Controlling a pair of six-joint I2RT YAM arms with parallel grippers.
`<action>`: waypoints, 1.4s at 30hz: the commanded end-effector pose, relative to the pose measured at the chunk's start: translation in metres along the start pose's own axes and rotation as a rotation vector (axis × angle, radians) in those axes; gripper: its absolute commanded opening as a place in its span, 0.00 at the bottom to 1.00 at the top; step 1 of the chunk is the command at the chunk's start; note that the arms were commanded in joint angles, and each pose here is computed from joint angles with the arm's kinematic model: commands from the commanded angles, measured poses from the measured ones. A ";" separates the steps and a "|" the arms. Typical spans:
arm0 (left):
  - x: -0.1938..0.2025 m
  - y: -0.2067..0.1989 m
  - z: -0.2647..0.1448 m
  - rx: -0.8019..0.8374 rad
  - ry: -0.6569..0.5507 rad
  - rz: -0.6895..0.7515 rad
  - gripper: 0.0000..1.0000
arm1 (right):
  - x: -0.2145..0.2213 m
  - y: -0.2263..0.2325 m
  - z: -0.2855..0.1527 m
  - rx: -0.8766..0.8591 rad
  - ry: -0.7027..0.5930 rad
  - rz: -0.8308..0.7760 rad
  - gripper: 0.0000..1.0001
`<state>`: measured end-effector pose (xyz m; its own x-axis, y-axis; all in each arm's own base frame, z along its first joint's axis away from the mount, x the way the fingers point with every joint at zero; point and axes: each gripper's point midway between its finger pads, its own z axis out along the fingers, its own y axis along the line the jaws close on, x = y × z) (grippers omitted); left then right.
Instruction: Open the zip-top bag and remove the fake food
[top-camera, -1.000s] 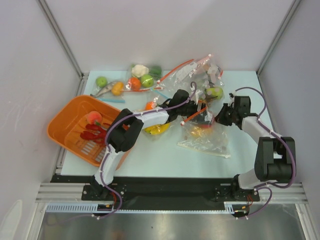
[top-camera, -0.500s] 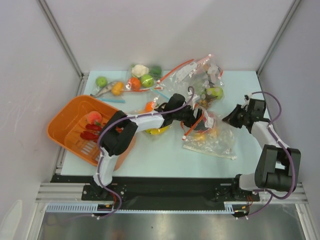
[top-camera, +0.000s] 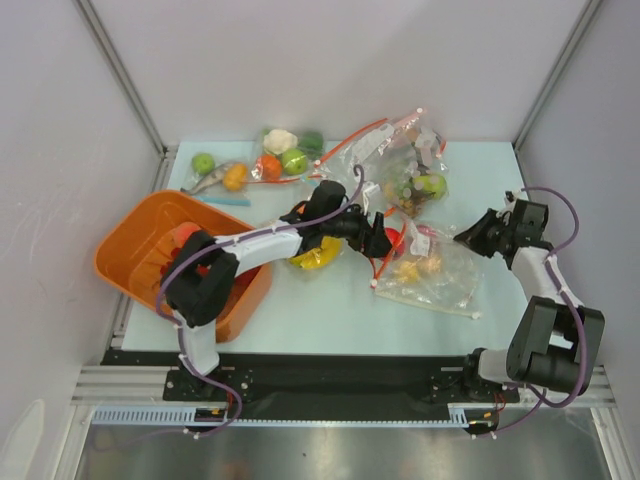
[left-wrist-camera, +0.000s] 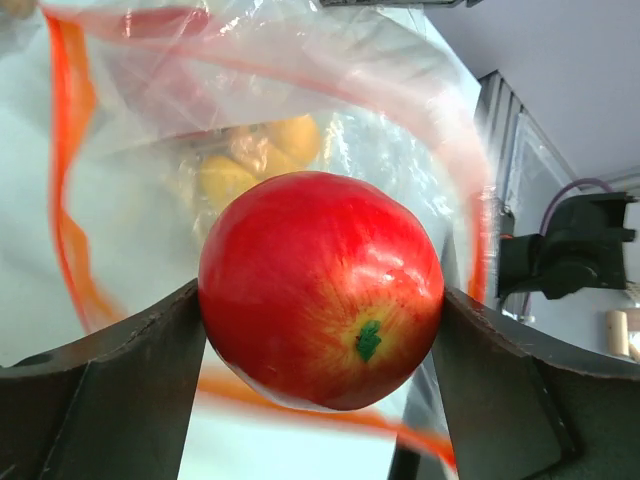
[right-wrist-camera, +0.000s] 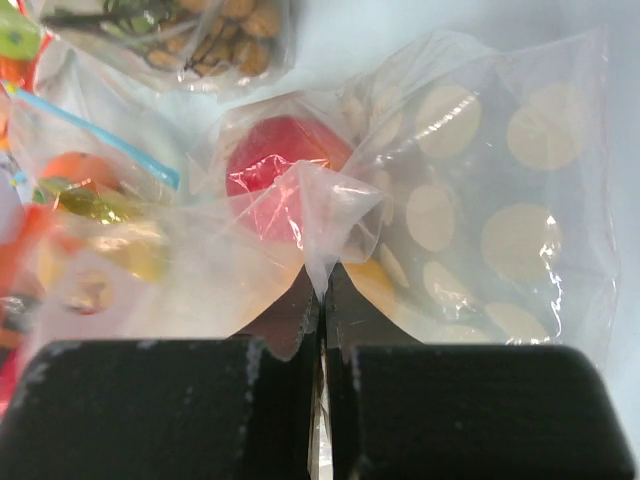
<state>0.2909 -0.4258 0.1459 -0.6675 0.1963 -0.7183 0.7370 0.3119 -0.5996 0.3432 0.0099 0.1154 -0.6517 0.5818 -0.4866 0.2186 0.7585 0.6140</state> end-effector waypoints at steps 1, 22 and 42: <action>-0.027 -0.005 -0.040 -0.018 -0.067 0.052 0.00 | -0.032 0.003 -0.014 0.006 -0.107 -0.010 0.00; -0.079 0.047 -0.248 -0.520 -0.343 0.024 0.00 | -0.039 0.018 -0.029 0.021 -0.130 -0.106 0.54; 0.029 0.110 -0.403 -1.198 -0.448 -0.399 0.00 | -0.072 0.057 -0.058 0.049 -0.224 -0.225 0.86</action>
<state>0.3192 -0.0278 0.2143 -0.5463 -0.2973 -0.7831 -0.0996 0.9513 -0.2917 0.3570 -0.0056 0.1977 -0.5486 0.4663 -0.6940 0.1554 0.8724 0.4634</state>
